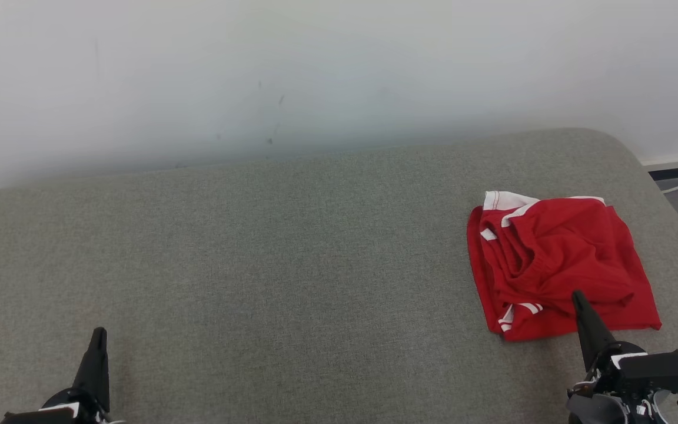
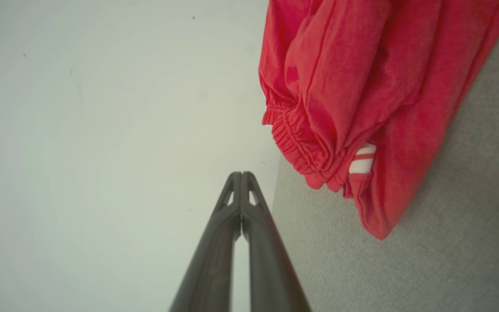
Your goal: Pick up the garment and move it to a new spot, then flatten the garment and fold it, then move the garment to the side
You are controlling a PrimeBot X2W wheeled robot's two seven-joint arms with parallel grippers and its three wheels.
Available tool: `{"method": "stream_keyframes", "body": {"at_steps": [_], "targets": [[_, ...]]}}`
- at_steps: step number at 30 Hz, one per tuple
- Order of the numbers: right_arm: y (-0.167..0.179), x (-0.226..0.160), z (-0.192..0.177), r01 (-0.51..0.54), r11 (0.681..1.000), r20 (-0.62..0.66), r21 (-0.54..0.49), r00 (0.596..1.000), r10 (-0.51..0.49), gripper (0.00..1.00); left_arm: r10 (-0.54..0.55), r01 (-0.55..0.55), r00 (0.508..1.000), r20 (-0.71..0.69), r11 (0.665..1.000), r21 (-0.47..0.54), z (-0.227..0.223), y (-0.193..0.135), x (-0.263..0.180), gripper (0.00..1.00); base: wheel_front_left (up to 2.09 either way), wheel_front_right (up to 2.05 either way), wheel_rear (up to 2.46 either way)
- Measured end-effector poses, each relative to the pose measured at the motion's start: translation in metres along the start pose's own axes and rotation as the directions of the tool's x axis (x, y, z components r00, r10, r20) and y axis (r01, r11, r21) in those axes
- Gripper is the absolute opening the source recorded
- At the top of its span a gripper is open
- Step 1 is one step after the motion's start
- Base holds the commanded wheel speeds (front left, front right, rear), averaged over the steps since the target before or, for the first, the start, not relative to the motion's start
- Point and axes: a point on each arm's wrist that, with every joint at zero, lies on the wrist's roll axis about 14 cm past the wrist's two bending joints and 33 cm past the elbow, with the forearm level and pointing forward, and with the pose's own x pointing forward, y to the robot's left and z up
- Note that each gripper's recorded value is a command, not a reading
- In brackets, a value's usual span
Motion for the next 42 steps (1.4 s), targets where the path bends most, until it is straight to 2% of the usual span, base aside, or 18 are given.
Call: {"method": "stream_keyframes", "body": {"at_steps": [42], "targets": [[-0.0003, 0.0001, 0.0000, 0.000, 1.000, 0.000, 0.001, 1.000, 0.000, 0.00, -0.001, 0.001, 1.000, 0.000, 1.000, -0.001, -0.0002, -0.0003, 0.0006, 0.00, 0.00, 0.00, 0.00]]}}
